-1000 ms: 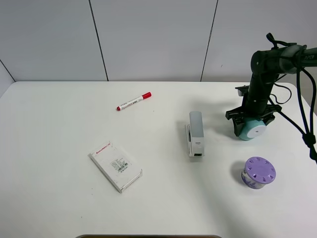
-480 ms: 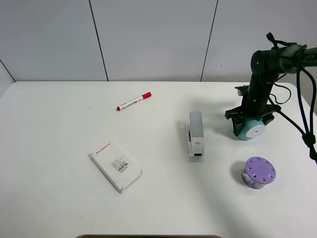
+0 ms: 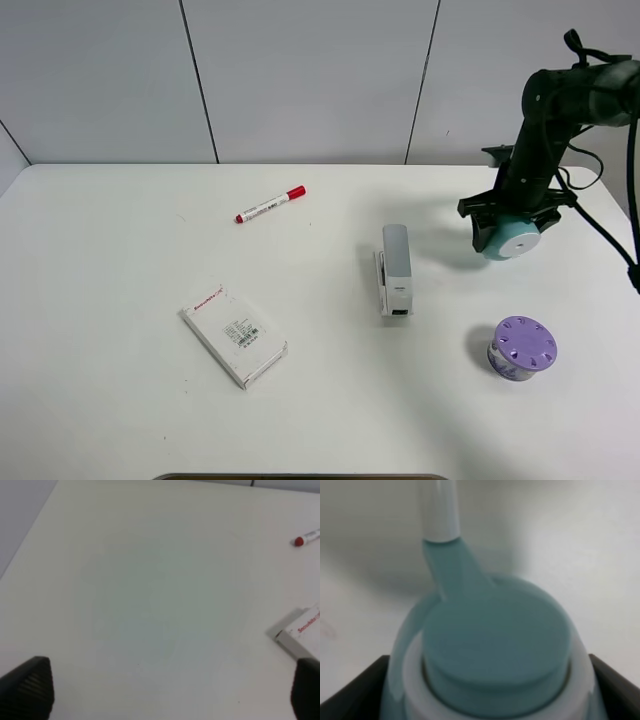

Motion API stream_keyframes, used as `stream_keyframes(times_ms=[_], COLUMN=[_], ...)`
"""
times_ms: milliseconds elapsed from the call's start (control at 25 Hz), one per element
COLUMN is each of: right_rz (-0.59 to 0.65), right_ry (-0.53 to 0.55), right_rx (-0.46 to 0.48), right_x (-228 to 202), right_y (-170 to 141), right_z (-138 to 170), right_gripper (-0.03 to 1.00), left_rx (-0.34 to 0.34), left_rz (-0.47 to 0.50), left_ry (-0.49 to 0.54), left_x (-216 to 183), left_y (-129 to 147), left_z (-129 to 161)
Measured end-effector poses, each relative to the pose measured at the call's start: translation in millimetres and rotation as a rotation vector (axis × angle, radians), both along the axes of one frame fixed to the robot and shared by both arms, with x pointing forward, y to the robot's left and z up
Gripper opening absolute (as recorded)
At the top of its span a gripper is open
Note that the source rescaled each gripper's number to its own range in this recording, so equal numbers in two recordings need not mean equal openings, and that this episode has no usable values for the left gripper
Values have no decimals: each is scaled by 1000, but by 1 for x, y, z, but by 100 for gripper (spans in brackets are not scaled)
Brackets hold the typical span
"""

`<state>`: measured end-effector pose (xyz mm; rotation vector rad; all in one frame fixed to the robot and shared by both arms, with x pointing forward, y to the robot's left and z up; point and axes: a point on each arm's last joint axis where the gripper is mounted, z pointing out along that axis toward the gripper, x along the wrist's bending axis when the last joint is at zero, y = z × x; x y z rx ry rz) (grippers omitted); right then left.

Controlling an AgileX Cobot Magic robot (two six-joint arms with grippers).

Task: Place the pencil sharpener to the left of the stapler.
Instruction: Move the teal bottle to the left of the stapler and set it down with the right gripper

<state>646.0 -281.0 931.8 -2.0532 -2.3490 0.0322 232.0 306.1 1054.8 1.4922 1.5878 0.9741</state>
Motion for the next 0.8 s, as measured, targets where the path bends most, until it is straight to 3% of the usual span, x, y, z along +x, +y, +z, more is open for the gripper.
stream_keyframes(times_ms=[800], right_rz=[-1], right_ry=[-134], right_rx=[90], right_x=[-8], right_y=[17], right_z=[82], right_gripper=[0], left_rx=[0], left_rz=[0], left_ry=[0], left_x=[0], left_y=[0], left_z=[0])
